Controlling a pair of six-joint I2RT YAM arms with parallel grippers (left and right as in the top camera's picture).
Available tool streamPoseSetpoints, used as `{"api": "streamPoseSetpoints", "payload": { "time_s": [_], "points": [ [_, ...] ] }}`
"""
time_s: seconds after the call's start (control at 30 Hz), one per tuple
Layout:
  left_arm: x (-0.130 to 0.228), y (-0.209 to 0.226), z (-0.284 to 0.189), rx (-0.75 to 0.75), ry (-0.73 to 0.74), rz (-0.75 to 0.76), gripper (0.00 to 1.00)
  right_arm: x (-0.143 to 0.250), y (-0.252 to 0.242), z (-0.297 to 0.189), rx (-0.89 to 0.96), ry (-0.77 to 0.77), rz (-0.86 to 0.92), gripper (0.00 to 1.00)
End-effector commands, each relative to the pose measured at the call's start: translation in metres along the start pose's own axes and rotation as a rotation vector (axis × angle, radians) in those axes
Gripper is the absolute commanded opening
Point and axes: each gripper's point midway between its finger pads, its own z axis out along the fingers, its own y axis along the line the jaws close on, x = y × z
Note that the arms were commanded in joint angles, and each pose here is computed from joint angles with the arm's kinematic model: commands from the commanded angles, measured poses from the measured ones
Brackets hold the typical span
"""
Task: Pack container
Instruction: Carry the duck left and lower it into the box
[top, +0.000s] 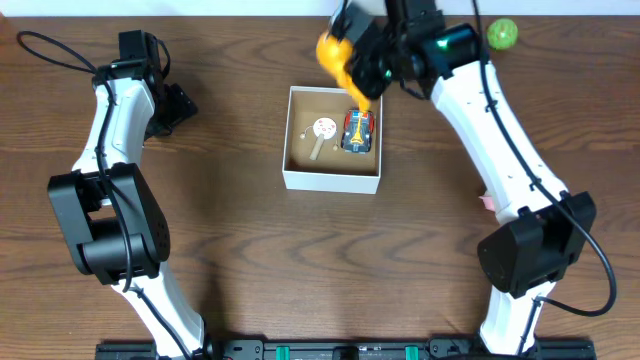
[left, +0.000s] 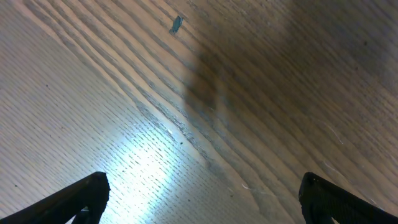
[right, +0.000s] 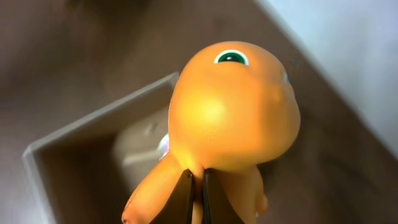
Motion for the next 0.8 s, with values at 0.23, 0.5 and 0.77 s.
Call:
{"api": "streamPoseSetpoints", "payload": {
  "time_s": [0.23, 0.5, 0.77],
  "points": [
    [0.001, 0.004, 0.003, -0.017, 0.004, -0.006, 0.98, 0.006, 0.055, -0.007, -0.190, 0.033, -0.193, 0.01],
    [0.001, 0.004, 0.003, -0.017, 0.004, -0.006, 0.98, 0.034, 0.073, -0.013, -0.292, 0.110, -0.353, 0.01],
    [0.001, 0.004, 0.003, -0.017, 0.004, -0.006, 0.98, 0.053, 0.073, 0.002, -0.334, 0.169, -0.419, 0.01]
  ]
}}
